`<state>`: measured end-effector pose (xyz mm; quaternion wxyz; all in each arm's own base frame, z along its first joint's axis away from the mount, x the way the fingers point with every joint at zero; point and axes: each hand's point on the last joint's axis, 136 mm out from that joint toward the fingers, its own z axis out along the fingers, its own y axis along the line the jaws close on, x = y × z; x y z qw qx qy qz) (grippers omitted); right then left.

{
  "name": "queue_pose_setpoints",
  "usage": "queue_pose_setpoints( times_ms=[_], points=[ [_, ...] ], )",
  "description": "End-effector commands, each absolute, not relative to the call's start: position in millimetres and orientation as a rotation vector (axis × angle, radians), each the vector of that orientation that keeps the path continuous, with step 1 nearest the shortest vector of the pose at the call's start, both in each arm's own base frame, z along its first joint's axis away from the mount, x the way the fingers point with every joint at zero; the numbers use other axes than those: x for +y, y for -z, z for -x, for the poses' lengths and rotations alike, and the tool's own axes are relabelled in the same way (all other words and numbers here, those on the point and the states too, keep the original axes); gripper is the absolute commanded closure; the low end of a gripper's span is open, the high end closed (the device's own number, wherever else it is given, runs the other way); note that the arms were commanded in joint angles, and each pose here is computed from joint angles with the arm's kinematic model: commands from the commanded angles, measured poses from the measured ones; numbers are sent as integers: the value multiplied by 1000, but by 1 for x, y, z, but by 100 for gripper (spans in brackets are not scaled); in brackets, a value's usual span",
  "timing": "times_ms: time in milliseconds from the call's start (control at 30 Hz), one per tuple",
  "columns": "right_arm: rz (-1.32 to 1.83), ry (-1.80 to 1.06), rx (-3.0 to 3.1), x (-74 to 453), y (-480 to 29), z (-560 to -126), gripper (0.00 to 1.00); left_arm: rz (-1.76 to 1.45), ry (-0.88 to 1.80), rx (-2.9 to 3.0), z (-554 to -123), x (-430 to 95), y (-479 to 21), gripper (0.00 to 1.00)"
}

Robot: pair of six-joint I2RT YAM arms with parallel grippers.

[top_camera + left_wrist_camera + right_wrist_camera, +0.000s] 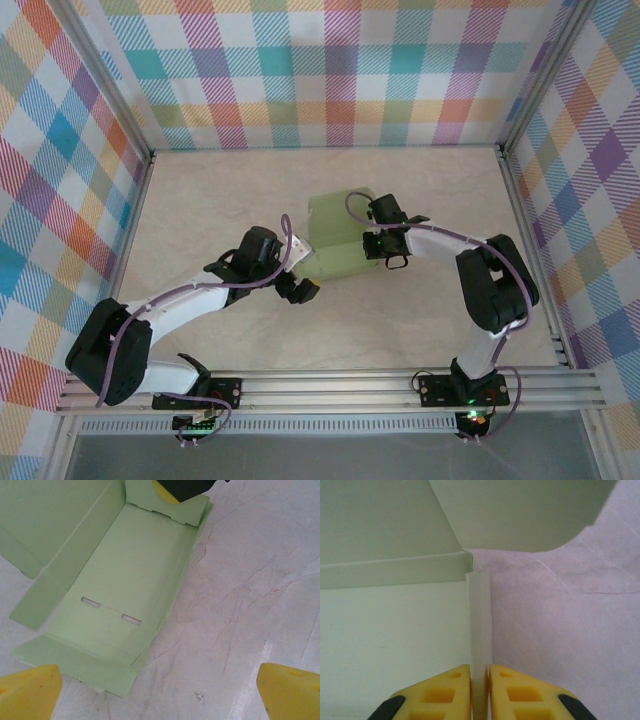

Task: Fold the paper box

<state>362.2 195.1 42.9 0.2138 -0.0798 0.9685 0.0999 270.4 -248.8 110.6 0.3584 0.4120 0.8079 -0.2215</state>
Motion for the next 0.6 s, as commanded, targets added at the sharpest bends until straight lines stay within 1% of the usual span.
queue_pose_setpoints(
  times_ms=[0,300,567],
  points=[
    [255,-236,2716,193,-35,-361,85,-1093,602,2065,-267,-256,-115,0],
    [282,-90,2751,182,-23,-356,93,-1095,605,2067,-267,-256,-114,0],
    [369,214,2747,166,-18,-352,94,-1096,604,2064,-266,-256,-114,0]
  ],
)
